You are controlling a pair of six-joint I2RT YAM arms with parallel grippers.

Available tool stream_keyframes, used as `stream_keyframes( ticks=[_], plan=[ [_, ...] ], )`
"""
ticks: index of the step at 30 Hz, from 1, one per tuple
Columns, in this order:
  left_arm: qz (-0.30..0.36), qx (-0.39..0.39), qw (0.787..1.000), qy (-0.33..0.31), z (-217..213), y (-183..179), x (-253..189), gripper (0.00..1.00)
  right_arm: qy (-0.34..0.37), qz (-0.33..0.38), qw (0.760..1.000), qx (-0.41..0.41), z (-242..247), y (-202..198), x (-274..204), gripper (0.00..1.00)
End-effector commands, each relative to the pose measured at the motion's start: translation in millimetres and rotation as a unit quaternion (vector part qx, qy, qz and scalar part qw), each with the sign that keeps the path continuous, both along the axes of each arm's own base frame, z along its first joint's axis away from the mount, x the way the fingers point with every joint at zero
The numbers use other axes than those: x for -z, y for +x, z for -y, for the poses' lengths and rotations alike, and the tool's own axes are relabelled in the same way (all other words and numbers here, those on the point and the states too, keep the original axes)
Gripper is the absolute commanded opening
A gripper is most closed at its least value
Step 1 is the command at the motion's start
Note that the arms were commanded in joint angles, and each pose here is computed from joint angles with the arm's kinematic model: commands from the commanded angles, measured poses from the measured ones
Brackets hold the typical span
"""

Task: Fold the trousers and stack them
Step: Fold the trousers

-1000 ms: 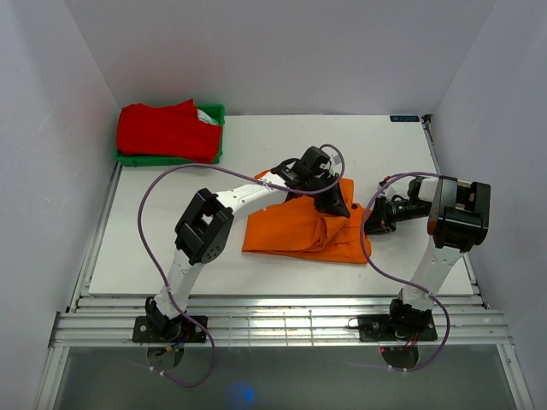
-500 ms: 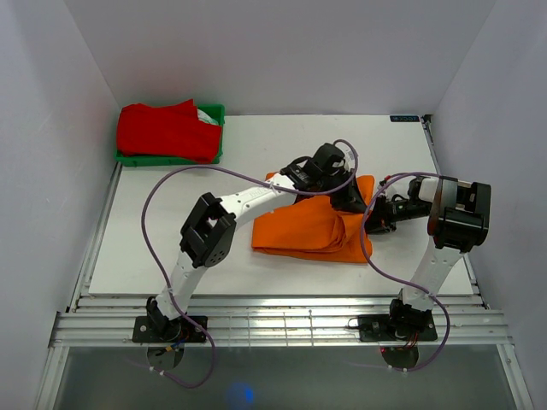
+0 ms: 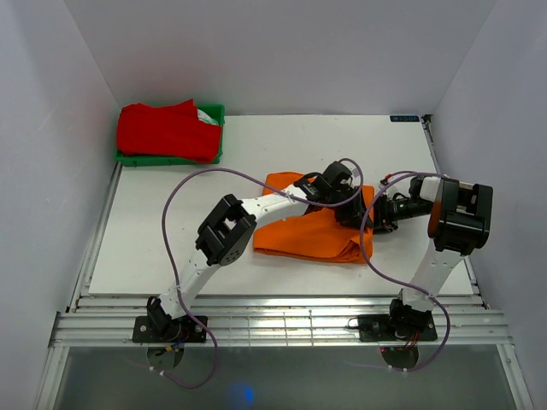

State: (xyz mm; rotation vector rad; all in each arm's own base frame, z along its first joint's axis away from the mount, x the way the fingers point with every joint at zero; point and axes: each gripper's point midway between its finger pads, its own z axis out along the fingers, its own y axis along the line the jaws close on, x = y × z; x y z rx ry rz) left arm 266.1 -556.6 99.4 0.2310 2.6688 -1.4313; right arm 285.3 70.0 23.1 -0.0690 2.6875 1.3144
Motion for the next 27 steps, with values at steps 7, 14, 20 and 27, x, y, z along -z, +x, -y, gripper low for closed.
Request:
stream_keyframes(
  ticks=[7,14,20,27],
  plan=[
    [0.068,0.002,0.997,-0.040,-33.8,21.6,-68.2,0.63,-0.107,0.068,0.992,-0.028,60.2,23.1,-36.9,0.62],
    [0.147,0.004,0.988,-0.042,-109.9,39.5,-113.4,0.64,-0.145,0.100,0.984,-0.032,114.5,30.3,-75.2,0.63],
    [0.220,0.127,0.966,-0.048,-187.6,20.4,-123.1,0.65,-0.055,0.154,0.981,-0.100,33.4,11.8,-131.7,0.72],
    [0.124,0.138,0.981,-0.053,-282.9,1.9,-59.7,0.64,-0.046,0.117,0.951,-0.283,-47.4,-56.5,-92.2,0.72]
  ],
)
